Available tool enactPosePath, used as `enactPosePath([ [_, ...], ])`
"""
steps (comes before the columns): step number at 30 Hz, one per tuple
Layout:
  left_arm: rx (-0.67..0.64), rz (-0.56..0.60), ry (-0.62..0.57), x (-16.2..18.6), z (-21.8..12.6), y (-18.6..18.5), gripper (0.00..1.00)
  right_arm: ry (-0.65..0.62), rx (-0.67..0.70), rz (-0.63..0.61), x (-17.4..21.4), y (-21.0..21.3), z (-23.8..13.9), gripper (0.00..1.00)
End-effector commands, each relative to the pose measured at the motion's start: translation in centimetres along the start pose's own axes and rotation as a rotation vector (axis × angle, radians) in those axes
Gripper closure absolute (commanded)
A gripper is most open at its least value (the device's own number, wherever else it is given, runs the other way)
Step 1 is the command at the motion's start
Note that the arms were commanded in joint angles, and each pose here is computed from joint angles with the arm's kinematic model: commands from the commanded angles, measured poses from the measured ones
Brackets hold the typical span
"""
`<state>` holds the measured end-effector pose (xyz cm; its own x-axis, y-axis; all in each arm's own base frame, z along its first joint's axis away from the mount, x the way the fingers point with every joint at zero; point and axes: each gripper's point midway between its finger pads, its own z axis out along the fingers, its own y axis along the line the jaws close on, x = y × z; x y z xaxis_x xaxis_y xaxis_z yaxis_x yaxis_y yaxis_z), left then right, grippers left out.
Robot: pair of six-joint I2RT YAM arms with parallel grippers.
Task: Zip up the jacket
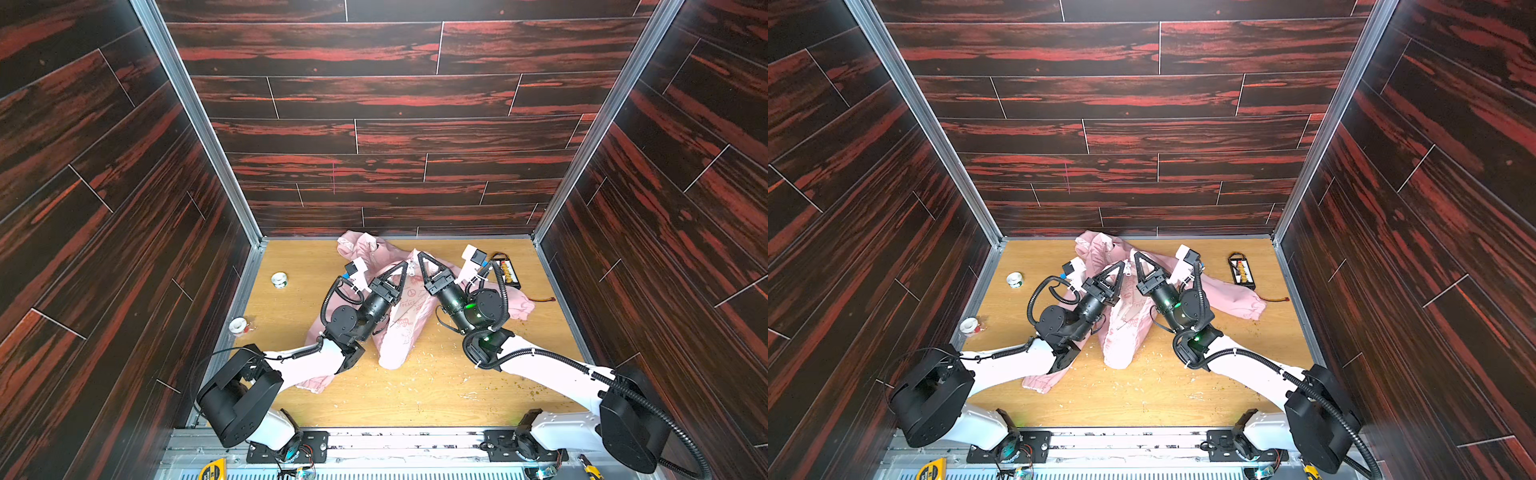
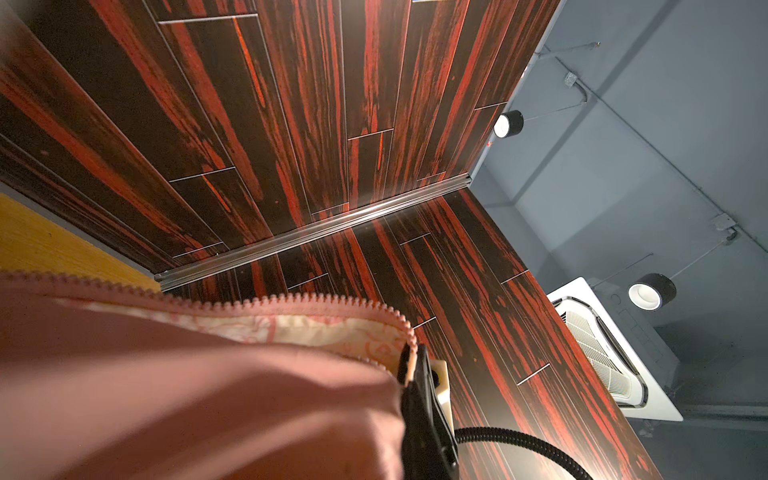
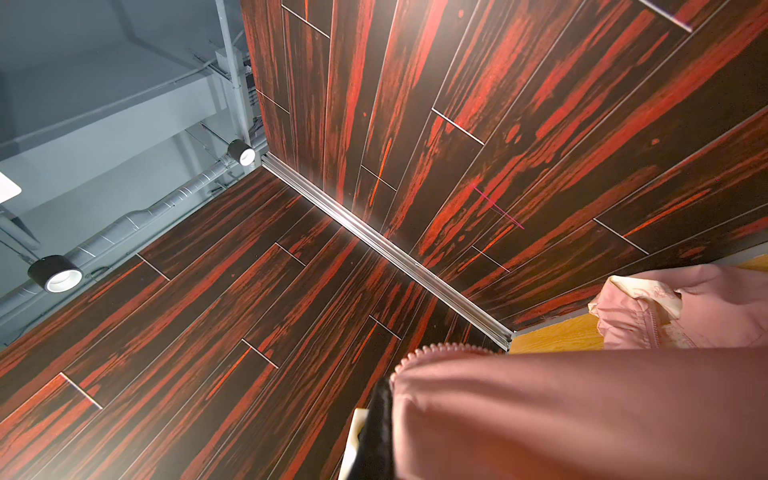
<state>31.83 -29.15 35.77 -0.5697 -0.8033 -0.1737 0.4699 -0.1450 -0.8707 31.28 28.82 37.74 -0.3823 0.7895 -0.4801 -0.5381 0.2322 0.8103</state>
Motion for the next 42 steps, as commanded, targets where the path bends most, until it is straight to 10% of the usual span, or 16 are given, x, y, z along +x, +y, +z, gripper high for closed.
enactPosePath([
  [1, 0.103, 0.004, -0.025, -0.7, 0.1, -3.6, 1.00, -0.025, -0.047, 0.011, -0.4, 1.6, 0.6, 1.00],
  [42, 0.098, 0.008, -0.035, -0.9, -0.4, -3.6, 1.00, -0.029, -0.029, 0.012, -0.1, 1.3, 0.5, 1.00],
])
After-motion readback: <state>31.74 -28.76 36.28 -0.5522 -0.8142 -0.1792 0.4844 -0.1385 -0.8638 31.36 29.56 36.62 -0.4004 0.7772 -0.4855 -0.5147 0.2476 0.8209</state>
